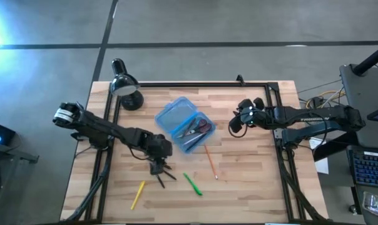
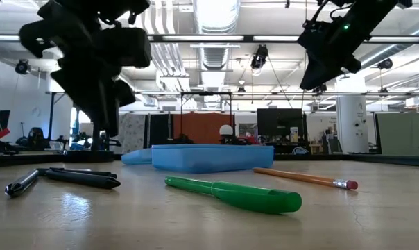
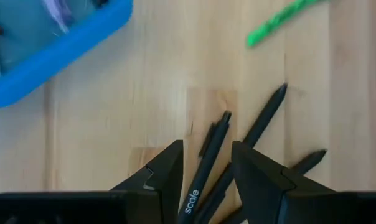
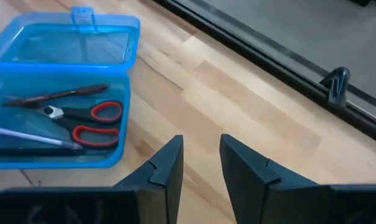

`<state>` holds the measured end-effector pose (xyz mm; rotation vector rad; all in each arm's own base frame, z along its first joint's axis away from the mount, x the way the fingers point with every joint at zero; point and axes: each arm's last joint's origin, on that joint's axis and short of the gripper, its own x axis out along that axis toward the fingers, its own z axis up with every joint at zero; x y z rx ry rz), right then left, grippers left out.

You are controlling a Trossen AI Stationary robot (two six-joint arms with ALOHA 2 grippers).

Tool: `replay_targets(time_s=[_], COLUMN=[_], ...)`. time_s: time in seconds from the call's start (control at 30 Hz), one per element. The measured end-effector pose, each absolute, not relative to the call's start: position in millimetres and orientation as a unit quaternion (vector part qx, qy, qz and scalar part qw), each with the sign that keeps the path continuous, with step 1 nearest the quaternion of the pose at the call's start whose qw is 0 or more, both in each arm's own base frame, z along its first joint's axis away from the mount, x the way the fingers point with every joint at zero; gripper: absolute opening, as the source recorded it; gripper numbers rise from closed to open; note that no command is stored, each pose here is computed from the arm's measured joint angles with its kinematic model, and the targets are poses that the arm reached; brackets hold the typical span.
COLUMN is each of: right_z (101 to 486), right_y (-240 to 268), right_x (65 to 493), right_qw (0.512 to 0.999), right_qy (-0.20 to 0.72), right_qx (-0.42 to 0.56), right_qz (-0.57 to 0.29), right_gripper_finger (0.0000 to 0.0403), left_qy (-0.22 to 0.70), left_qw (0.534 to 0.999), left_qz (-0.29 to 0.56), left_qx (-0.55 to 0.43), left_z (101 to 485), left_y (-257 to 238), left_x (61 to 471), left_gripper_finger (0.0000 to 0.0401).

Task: Pick & place school supplies into a supply box
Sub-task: Put the top black pen into the supply box

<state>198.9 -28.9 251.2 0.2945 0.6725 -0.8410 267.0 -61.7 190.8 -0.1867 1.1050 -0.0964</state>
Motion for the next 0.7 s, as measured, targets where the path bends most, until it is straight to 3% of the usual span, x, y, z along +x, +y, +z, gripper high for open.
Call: replay_targets(time_s=[0.7], right_z=[248], right_y=[-29], right_x=[202], right_qw=[0.847], right_qy=[0.325], right_qx=[0.14], right_qz=[-0.397], right_gripper_finger=[0.0093], left_qy=[0.589], left_qw=[0.802], left_qz=[-0.08], left_qx=[-0.068], left_z=[145], left_y=[-67], left_x=[272], left_gripper_finger=[0.0119])
